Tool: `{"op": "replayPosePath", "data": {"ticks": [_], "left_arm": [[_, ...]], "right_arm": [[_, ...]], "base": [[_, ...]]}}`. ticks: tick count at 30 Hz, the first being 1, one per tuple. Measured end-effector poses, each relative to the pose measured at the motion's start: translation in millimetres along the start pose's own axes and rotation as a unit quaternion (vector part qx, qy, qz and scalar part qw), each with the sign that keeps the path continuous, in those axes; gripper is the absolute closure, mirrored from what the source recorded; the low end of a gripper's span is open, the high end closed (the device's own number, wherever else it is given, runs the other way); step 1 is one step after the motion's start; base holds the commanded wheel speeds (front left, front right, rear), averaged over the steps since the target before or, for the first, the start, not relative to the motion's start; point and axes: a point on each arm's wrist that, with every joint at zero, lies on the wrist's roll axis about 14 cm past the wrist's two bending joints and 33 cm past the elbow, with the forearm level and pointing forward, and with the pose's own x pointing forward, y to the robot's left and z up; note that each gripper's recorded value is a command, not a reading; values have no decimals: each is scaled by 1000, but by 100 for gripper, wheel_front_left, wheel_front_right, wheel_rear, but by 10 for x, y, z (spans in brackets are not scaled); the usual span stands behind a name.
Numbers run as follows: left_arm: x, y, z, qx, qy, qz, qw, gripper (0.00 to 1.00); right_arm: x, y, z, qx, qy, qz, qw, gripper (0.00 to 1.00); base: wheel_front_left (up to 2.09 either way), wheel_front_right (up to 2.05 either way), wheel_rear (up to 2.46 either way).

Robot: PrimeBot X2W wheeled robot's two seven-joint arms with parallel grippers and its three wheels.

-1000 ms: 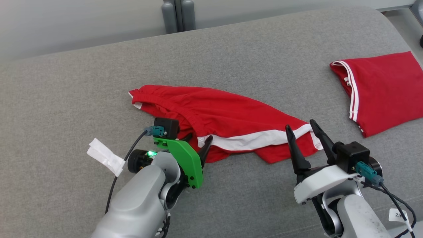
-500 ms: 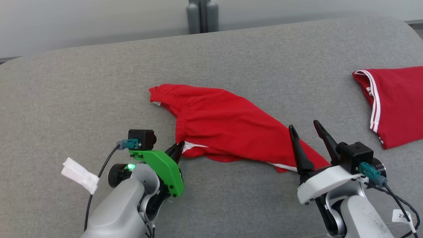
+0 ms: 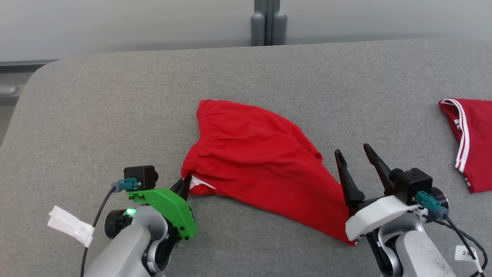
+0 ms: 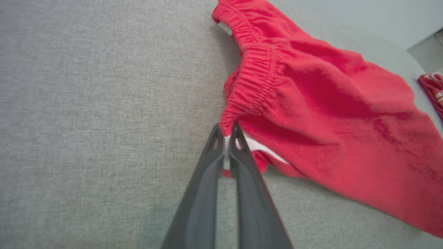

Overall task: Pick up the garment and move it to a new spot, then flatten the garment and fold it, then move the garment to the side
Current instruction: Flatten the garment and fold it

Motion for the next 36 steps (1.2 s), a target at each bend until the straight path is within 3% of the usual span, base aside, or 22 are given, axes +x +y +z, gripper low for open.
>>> {"op": "replayPosePath", "data": {"ticks": [1, 10, 17, 20, 27, 36], "left_arm": [[-18, 19, 6, -1, -3, 3, 1000, 0], [-216, 209, 296, -19, -111, 26, 993, 0], [-502, 357, 682, -15, -217, 34, 976, 0], [-720, 325, 1022, 17, -285, 29, 958, 0], [-1079, 340, 1098, 66, -337, 48, 938, 0], [-1189, 377, 867, 83, -324, 61, 940, 0]], "right_arm": [[6, 15, 3, 0, 0, 2, 1000, 0], [19, 78, 29, 0, -4, 11, 1000, 0], [-6, 86, 65, -1, -7, 11, 1000, 0], [-24, 95, 83, -4, -9, 12, 1000, 0], [-89, 117, 130, -8, -13, 14, 1000, 0], [-190, 39, 56, -5, 7, -2, 1000, 0]], "base": [[0, 0, 0], [0, 0, 0], [0, 0, 0], [0, 0, 0], [0, 0, 0], [0, 0, 0]]}}
